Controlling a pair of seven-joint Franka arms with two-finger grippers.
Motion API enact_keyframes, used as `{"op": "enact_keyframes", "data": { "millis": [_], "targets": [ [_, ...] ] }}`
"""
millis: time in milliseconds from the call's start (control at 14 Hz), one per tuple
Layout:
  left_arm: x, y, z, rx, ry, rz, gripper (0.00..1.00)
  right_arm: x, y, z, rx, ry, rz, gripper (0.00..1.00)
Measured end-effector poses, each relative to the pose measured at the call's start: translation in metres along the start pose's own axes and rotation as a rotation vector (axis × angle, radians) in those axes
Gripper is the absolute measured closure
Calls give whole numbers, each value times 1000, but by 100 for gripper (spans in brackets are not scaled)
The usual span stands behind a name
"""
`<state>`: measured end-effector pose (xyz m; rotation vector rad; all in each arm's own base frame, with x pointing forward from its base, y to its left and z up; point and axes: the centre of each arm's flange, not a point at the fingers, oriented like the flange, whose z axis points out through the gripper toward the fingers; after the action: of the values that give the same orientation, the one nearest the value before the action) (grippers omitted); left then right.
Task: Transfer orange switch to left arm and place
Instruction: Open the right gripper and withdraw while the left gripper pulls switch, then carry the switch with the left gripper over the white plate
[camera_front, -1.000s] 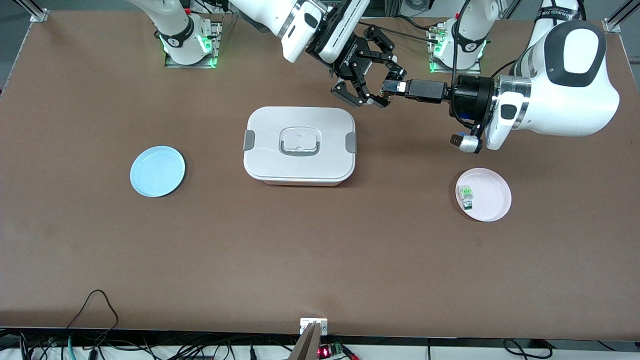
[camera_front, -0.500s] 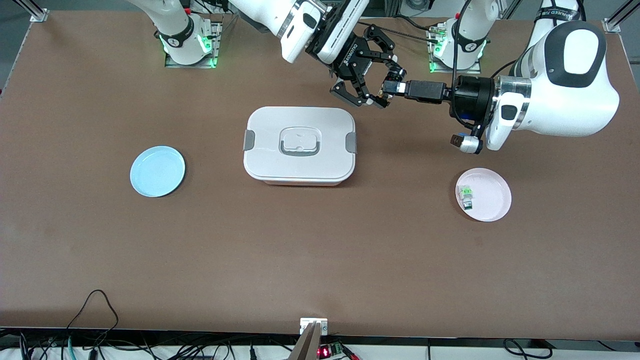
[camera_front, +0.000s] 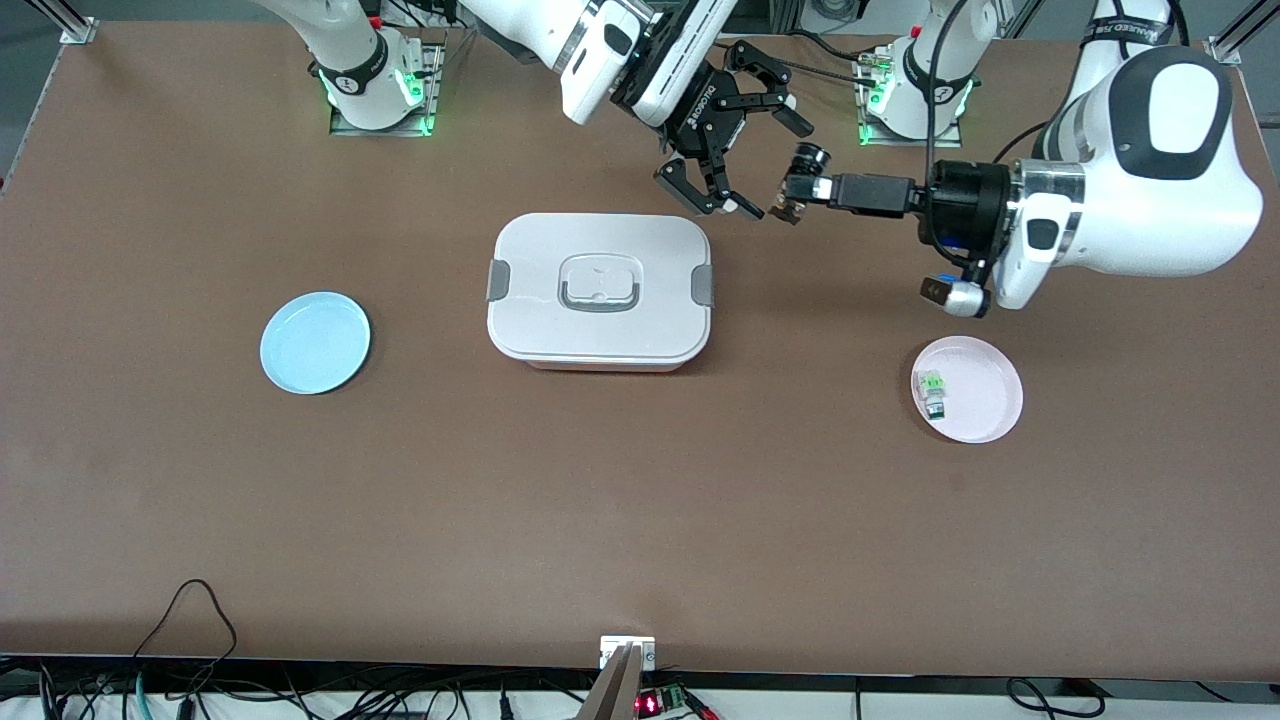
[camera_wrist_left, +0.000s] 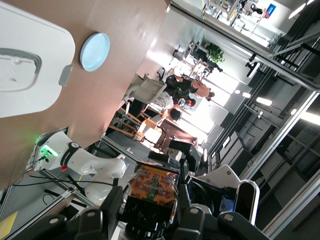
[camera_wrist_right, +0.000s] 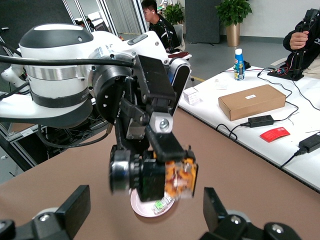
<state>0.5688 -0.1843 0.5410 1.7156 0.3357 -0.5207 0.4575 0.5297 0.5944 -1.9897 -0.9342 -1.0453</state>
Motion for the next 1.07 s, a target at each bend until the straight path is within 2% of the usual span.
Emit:
{"op": "enact_keyframes", "data": {
  "millis": [214,357,429,500,643,929,1071],
  "targets": [
    [12,-22,-32,122,77,-13,51,0,10,-2,-13,0,98,0],
    [17,-39,-44,255,117,-17,51,-2,39,-4,-48,-22,189,0],
    [19,-48,-47,341,135,-14,51,-5,60,-6,-72,-49,226,0],
    [21,-58,-50,434,151,-10,51,-10,85,-9,-96,-86,259,0],
    [28,-76,-59,598,184,8,51,-25,141,-20,-139,-192,320,0],
    [50,-116,-80,824,234,-1,51,-62,234,-59,-181,-435,436,0],
    [64,-139,-96,940,257,5,51,-83,270,-79,-233,-555,443,0]
  ]
}}
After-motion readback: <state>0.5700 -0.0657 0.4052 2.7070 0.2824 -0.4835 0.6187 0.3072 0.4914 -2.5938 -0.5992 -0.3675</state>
